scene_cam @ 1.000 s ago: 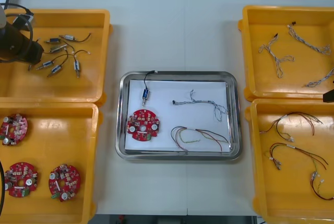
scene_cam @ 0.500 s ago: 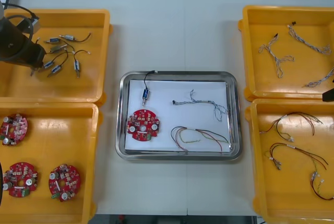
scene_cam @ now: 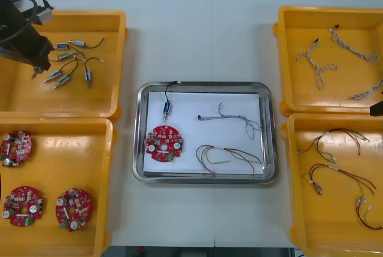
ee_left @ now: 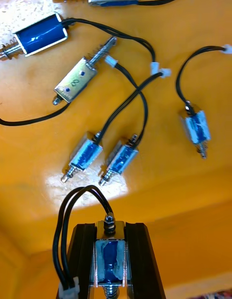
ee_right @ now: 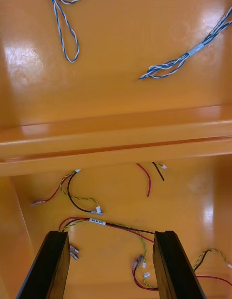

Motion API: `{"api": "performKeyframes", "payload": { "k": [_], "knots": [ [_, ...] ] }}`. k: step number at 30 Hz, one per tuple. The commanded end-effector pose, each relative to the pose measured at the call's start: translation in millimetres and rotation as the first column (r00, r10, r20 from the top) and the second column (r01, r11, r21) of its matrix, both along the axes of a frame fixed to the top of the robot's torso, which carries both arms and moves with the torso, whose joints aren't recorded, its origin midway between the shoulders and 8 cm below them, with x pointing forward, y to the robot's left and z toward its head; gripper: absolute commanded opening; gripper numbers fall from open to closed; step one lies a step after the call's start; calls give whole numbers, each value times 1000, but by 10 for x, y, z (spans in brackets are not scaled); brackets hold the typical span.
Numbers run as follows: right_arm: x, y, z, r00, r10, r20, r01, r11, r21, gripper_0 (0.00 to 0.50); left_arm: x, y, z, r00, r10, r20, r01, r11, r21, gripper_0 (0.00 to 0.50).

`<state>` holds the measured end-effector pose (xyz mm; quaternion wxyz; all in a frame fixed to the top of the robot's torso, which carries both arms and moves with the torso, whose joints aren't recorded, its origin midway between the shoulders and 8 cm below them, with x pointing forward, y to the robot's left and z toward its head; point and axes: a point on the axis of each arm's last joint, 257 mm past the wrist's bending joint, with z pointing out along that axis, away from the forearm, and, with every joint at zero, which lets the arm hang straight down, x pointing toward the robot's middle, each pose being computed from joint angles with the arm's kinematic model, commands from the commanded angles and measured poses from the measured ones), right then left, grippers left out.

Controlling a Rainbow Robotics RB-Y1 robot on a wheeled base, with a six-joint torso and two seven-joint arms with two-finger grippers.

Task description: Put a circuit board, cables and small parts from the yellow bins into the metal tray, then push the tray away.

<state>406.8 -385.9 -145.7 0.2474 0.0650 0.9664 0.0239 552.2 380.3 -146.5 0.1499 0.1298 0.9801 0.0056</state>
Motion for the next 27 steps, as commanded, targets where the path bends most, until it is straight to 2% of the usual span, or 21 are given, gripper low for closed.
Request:
{"api": "performKeyframes", "payload": {
  "k": [1, 9, 17, 23, 27],
  "knots": [
    [-34, -157, 178, 999, -34, 33, 35, 999, -29, 500, 92, 55, 704, 993, 81, 86, -79, 997, -25, 0],
    [-34, -157, 178, 999, -34, 33, 35, 999, -29, 500, -17, -215, 957, 987, 137, 86, -136, 991, -16, 0],
    [-34, -157, 178, 999, -34, 33, 35, 999, -29, 500, 70, -821, 1199, 950, 210, 231, -192, 976, -99, 0],
    [-34, -157, 178, 999, -34, 33, 35, 999, -29, 500, -23, -1358, 1125, 925, 251, 284, -200, 960, -196, 0],
    [-34, -157, 178, 999, -34, 33, 35, 999, -29, 500, -124, -1687, 1006, 915, 271, 298, -204, 950, -237, 0]
  ]
}}
